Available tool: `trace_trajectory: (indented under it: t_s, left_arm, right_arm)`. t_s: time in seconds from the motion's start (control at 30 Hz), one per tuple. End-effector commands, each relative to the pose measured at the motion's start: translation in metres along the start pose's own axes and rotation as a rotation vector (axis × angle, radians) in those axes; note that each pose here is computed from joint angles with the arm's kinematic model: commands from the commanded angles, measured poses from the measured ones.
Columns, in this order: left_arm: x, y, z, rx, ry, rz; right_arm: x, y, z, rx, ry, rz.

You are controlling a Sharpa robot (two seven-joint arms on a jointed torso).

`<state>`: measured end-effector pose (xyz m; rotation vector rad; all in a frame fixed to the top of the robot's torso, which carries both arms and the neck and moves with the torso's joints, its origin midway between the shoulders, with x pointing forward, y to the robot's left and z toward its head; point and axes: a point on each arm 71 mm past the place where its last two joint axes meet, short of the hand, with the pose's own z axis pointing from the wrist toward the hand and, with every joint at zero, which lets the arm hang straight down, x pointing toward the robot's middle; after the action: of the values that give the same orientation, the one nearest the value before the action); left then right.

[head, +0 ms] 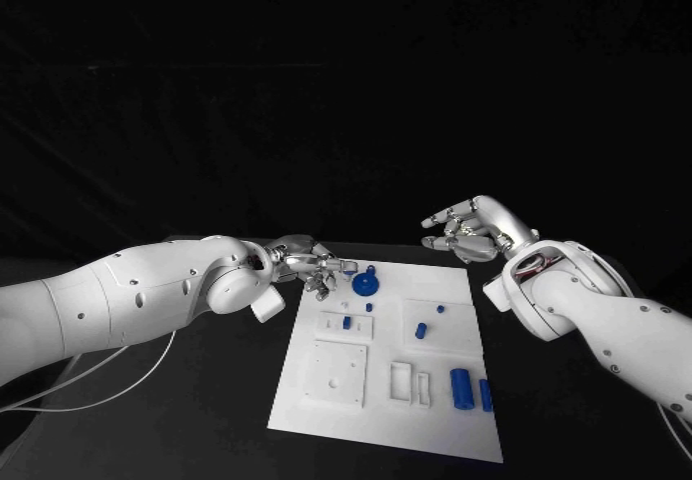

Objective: Assemble the parts on the task board

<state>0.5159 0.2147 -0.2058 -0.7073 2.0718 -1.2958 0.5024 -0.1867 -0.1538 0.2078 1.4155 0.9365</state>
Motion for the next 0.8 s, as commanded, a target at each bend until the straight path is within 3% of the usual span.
trace_trajectory:
  t_s: [0.03, 0.4, 0.8]
  left_arm:
    - [0.0065, -0.0086, -0.0006, 0.100, 0.091, -0.116]
    - [0.0196, -0.0080, 0.0018, 0.118, 0.164, -0.109]
    - [0.0279, -0.0096, 0.0036, 0.122, 0.191, -0.065]
  right_arm:
    - [0.009, 0.013, -0.004, -0.092, 0.034, -0.072]
    - [0.043, 0.042, -0.017, -0.195, 0.142, -0.095]
    - [0.054, 0.057, -0.022, -0.239, 0.149, -0.076]
